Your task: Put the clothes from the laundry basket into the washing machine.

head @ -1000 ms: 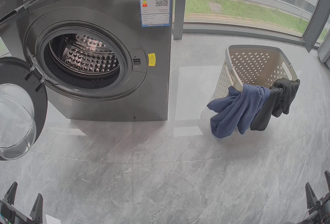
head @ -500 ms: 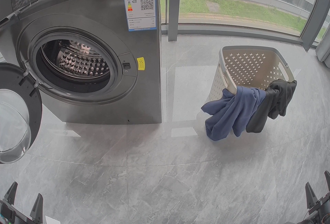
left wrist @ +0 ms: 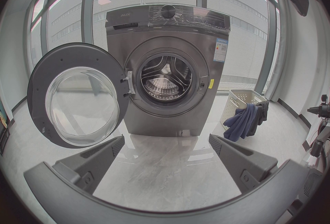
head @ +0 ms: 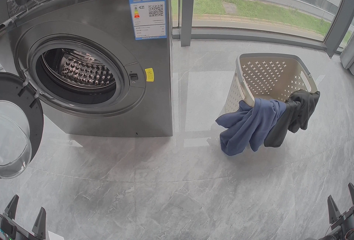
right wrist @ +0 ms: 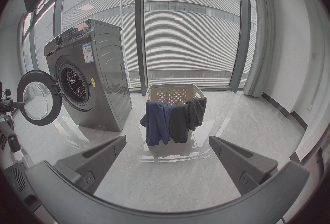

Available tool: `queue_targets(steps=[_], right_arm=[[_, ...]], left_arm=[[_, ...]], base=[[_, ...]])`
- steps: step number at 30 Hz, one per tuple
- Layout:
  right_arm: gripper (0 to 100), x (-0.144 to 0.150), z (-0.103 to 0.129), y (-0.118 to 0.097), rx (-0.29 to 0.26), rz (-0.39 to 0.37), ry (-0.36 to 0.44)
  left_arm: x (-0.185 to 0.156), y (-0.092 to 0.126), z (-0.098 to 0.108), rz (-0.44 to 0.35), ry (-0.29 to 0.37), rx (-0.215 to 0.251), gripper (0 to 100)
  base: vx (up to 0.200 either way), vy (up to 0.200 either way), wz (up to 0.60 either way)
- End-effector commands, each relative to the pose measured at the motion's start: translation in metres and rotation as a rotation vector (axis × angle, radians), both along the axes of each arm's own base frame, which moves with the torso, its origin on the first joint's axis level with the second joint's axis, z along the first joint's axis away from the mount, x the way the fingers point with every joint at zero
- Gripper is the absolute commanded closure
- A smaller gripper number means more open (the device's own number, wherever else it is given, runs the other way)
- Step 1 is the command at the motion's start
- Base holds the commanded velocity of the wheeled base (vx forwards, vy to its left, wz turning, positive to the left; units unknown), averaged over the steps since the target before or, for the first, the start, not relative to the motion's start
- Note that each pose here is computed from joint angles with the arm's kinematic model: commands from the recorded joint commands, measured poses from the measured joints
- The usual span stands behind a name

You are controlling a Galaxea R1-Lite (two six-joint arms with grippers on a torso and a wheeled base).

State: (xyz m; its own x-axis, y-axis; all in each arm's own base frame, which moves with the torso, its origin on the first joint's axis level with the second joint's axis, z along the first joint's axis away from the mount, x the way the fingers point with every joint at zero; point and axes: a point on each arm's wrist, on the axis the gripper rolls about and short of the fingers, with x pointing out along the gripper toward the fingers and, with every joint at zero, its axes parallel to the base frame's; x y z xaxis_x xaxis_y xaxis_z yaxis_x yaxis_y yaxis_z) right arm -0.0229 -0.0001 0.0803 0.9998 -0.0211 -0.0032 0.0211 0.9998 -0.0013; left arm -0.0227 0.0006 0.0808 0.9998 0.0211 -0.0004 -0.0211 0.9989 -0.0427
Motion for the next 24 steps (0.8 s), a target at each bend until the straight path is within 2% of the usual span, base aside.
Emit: queue_targets(steps=[1, 10, 24], right_arm=[[0, 0.0007, -0.0046, 0.0, 0.0, 0.0, 0.009], [0, 0.0007, -0.0046, 0.0, 0.0, 0.0, 0.009], [0, 0.0007, -0.0046, 0.0, 0.0, 0.0, 0.009]], left_arm=[[0.0003, 0.0, -0.0047, 0.0, 0.004, 0.0, 0], [0.0003, 0.0, -0.0047, 0.0, 0.004, 0.0, 0], [0.0003, 0.0, -0.0047, 0.0, 0.004, 0.0, 0]], base=[[0.0, -0.2, 0.0], [0.0, -0.2, 0.0], [0.0, 0.0, 0.0]])
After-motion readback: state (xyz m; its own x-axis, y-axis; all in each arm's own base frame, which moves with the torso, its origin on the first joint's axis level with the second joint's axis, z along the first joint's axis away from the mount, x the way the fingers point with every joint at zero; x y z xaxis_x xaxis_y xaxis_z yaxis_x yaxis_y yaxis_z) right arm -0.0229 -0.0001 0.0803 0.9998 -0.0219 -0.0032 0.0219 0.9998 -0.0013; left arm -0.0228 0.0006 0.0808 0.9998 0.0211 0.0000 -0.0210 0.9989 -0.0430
